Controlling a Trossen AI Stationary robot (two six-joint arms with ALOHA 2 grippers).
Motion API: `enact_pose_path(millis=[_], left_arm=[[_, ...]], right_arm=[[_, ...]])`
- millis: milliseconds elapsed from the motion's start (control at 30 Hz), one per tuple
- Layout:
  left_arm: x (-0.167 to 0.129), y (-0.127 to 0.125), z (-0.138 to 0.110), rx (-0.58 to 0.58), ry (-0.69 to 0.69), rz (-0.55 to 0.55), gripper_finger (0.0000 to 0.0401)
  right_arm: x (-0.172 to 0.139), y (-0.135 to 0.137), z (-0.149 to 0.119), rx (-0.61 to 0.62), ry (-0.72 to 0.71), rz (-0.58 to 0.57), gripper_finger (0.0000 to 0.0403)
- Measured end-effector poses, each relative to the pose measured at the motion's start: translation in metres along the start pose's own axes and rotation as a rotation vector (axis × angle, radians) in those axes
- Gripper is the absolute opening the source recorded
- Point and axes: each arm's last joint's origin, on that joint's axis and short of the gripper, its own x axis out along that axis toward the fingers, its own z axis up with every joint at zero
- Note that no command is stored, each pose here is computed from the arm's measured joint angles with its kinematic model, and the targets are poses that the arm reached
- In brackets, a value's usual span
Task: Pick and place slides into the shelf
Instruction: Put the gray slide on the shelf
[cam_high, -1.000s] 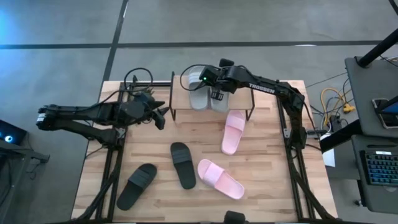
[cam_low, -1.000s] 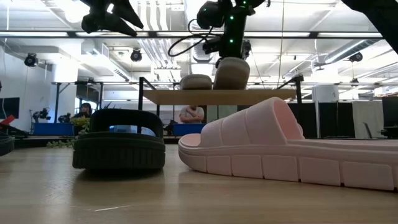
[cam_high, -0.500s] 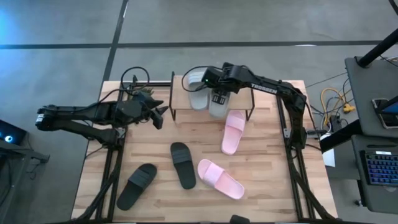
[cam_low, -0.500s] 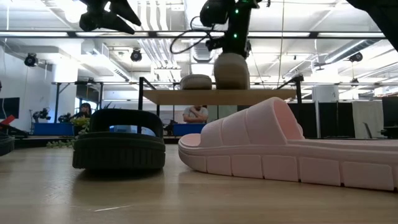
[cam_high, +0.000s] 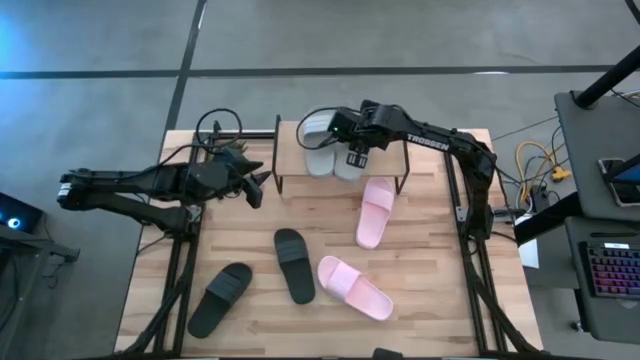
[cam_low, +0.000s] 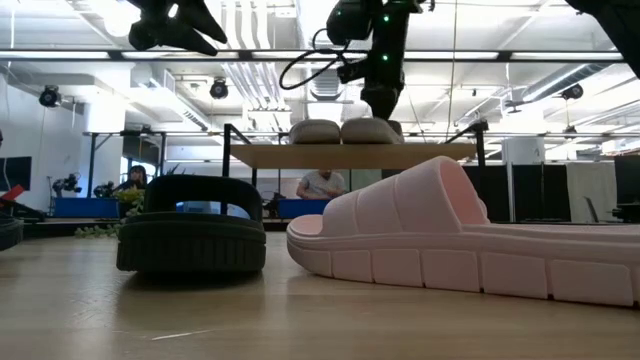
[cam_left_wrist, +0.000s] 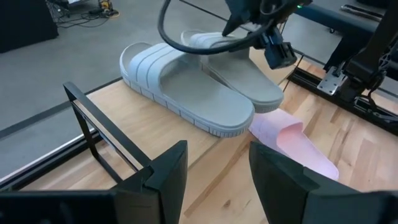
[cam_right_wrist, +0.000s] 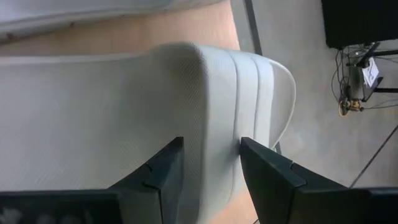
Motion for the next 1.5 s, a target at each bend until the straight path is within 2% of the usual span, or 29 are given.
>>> enact_pose_path(millis=[133,233,367,500,633,733,867,1000,1200,1300,1500], left_arm=[[0.0,0.0,0.0,-0.005,0.004,-0.007,0.0157],[0.0,0.0,0.003,-0.03,0.011,-0.03,0.0157],[0.001,0.006,0.01,-0.082,0.004,-0.026,0.0157],[0.01,0.017,0.018,-0.129,0.041,-0.058,0.0157],[0.031,0.032,0.024,-0.179,0.091,-0.09,0.0155],[0.052,0.044,0.029,-0.204,0.121,-0.117,0.0141],[0.081,0.059,0.041,-0.165,0.163,-0.13,0.0111],[0.108,0.072,0.057,-0.132,0.19,-0.122,0.0084],[0.142,0.097,0.072,-0.102,0.304,-0.034,0.0059],[0.158,0.107,0.073,-0.088,0.361,-0.028,0.0053],[0.18,0.111,0.072,-0.086,0.399,-0.04,0.0051]], right_arm=[[-0.012,0.005,-0.002,-0.001,-0.02,0.014,0.0148],[-0.028,0.005,-0.009,0.064,-0.024,0.087,0.0148],[-0.053,-0.005,-0.024,0.28,-0.036,0.17,0.0146],[-0.064,-0.024,-0.044,0.538,0.018,0.148,0.0132],[-0.074,-0.044,-0.062,0.679,0.028,0.127,0.0108],[-0.07,-0.054,-0.067,0.7,0.05,0.136,0.0085],[-0.048,-0.057,-0.068,0.651,0.146,0.24,0.005],[-0.022,-0.055,-0.066,0.591,0.222,0.266,0.0023],[0.007,-0.056,-0.065,0.552,0.284,0.271,0.0009],[0.015,-0.059,-0.063,0.543,0.255,0.272,0.0009],[0.022,-0.071,-0.06,0.567,0.176,0.327,0.0009]])
